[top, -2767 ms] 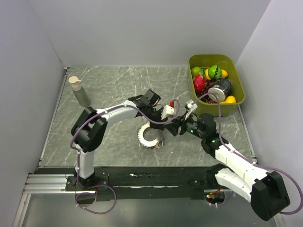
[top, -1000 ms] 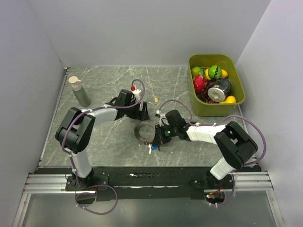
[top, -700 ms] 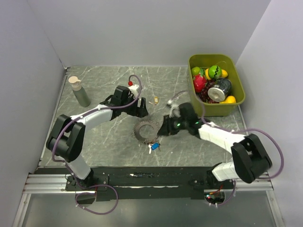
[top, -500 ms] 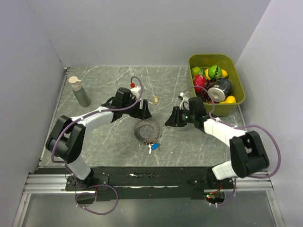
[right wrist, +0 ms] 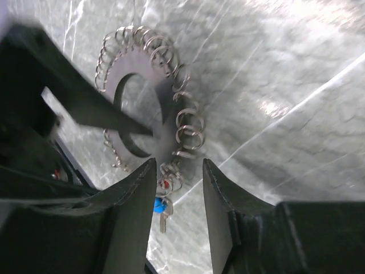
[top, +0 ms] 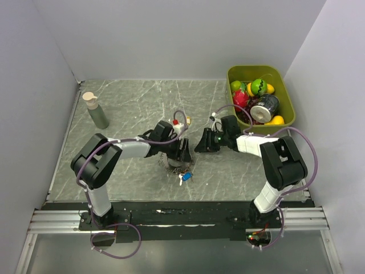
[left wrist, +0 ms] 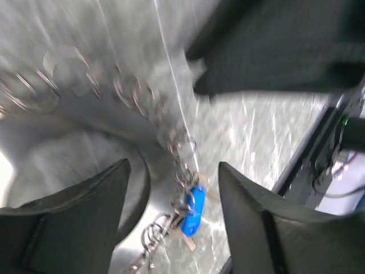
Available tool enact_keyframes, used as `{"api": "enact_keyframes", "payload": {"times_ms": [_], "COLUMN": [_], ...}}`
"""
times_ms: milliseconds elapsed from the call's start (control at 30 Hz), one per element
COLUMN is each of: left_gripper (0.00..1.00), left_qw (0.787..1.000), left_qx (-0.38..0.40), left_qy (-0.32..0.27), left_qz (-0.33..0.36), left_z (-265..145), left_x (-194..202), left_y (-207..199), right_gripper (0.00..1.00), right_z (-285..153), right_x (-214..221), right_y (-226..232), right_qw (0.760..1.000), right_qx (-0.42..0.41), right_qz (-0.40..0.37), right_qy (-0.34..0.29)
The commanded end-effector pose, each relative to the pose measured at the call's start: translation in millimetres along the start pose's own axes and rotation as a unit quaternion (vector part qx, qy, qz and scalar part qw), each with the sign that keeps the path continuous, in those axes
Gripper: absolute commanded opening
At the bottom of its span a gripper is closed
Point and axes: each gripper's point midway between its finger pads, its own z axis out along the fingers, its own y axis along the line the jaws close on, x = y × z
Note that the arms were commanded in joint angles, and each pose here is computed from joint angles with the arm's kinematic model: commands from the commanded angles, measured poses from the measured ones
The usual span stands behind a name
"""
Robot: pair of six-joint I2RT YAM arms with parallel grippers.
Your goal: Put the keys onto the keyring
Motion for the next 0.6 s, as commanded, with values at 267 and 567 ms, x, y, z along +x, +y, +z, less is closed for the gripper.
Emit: {"api": "enact_keyframes", "payload": {"times_ms": [267,567], "left_gripper": [0.6,0.58], "left_qw": [0.997,0.988], "left_qx": [-0.03,-0.106], "left_qy": [0.078,0.106], "left_qz": [-0.005,0.029], "left_z": [-15,-50], "left_x": [70,93], "left_y": [10,34], "right_gripper": [0.49,0.49], "right_z": [10,7], "right_x": [-22,2], "right_y": [1,-4], "right_qw": [0.999,0.999], "right_qx": [-0.036,-0.038], "right_qz": [-0.003,0.009], "right_qy": [-0.012,0.012]}}
